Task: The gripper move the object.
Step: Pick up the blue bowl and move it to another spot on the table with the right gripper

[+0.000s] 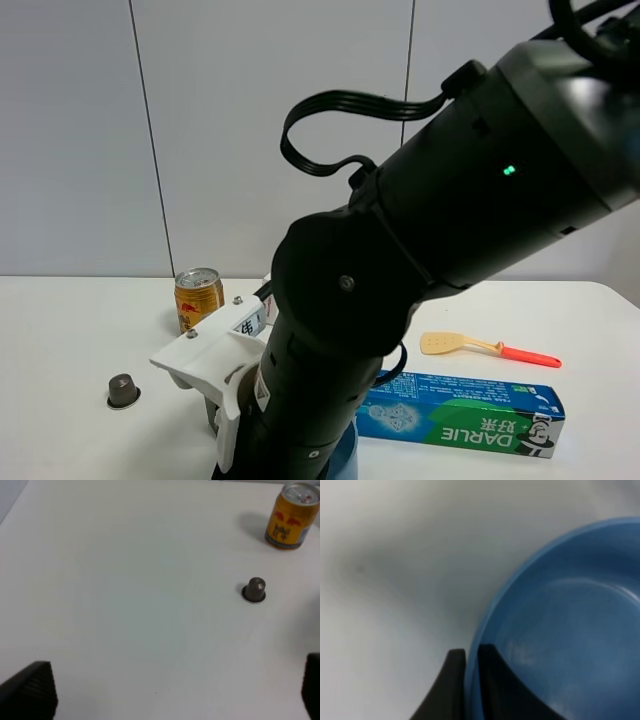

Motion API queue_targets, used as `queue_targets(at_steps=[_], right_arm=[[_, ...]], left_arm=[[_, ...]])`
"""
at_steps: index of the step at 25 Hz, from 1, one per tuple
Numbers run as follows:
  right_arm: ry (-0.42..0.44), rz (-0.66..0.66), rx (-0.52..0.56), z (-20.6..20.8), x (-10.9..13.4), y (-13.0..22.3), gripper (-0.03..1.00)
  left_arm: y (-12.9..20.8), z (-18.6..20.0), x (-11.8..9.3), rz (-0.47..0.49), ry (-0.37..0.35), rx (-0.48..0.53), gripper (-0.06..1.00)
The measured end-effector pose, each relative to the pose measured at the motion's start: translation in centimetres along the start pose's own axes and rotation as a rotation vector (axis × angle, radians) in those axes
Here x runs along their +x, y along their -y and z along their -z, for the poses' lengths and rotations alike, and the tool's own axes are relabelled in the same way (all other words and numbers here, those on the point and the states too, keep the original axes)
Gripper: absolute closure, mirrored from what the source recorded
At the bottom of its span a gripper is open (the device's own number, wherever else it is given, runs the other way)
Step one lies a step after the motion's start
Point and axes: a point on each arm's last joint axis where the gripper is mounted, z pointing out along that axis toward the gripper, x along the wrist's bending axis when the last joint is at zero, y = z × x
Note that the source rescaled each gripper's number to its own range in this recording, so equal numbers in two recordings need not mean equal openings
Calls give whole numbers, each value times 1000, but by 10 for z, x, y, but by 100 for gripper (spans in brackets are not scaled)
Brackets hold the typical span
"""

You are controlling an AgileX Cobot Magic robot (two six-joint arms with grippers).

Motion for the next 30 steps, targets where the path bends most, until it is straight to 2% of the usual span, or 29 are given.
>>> queue_targets(at_steps=[15,18,21,28,30], right_arm=[[1,0,-1,-2,0,0,97],[2,6,8,-2,0,1,93],[4,15,29,-2,0,3,80],[7,23,29,0,-1,3,32],[8,24,8,8,0,0,26]], left_arm=[[0,0,0,0,0,0,-6],[0,0,0,0,0,0,-6],[0,0,0,0,0,0,-6],[0,0,0,0,0,0,-6],[0,0,0,0,0,0,-6]])
